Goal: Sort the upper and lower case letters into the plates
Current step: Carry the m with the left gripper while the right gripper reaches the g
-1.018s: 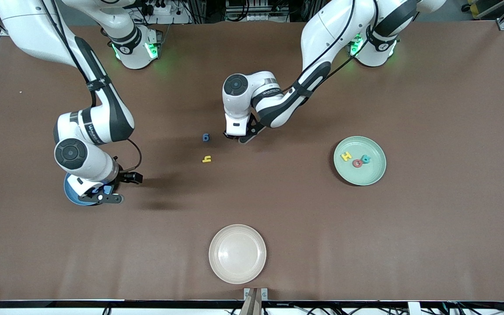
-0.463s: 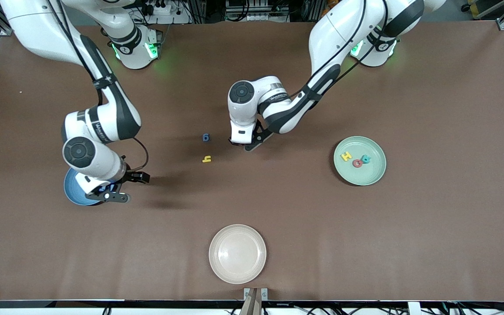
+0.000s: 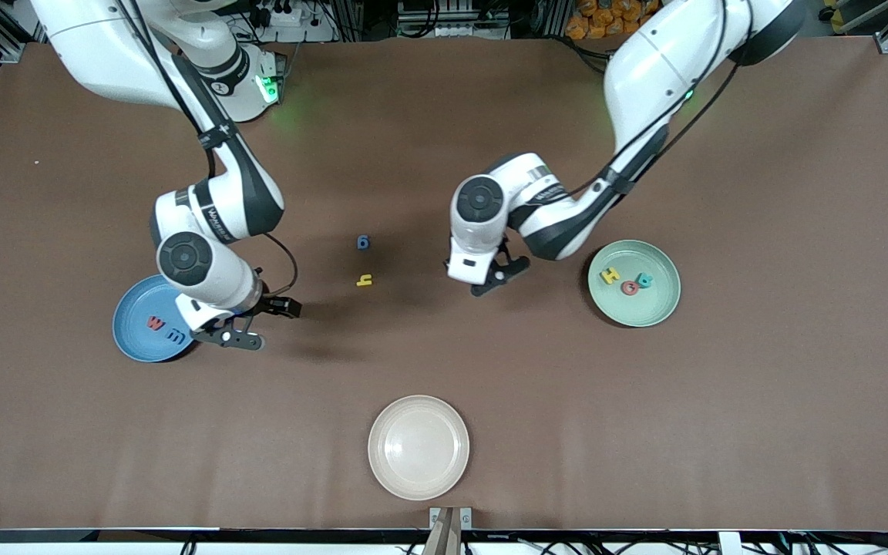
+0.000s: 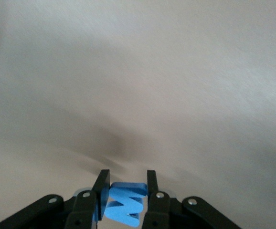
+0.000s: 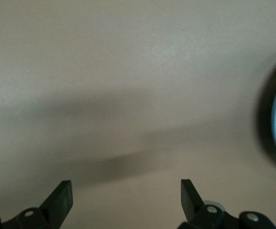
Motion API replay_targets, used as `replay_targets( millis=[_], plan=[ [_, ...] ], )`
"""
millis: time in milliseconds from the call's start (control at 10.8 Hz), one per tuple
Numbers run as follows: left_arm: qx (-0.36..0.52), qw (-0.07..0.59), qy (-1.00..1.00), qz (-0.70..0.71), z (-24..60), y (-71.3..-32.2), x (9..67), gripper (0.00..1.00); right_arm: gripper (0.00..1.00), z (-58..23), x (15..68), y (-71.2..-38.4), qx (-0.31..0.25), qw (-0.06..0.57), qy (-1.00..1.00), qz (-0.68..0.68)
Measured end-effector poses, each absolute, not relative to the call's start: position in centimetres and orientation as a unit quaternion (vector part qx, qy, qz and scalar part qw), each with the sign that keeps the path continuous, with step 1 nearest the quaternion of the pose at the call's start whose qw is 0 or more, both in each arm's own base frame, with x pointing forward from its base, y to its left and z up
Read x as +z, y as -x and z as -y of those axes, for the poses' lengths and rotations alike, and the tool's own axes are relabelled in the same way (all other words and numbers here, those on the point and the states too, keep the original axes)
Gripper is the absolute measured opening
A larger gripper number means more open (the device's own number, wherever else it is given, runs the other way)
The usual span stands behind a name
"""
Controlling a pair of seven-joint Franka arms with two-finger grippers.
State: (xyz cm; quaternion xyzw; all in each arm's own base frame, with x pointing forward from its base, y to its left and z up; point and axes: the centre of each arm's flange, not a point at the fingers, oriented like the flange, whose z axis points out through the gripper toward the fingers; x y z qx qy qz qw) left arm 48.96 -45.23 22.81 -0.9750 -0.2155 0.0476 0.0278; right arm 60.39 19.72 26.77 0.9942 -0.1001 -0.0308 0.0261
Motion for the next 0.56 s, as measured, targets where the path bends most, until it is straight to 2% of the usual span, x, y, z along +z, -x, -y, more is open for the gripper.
replay_targets(
  millis=[555],
  plan=[
    [0.058, 0.093, 0.992, 0.055, 29.4, -49.4, 24.2, 0.35, 1.0, -28.3, 25.5, -57.1, -0.026, 0.015, -0.997, 0.075]
  ],
)
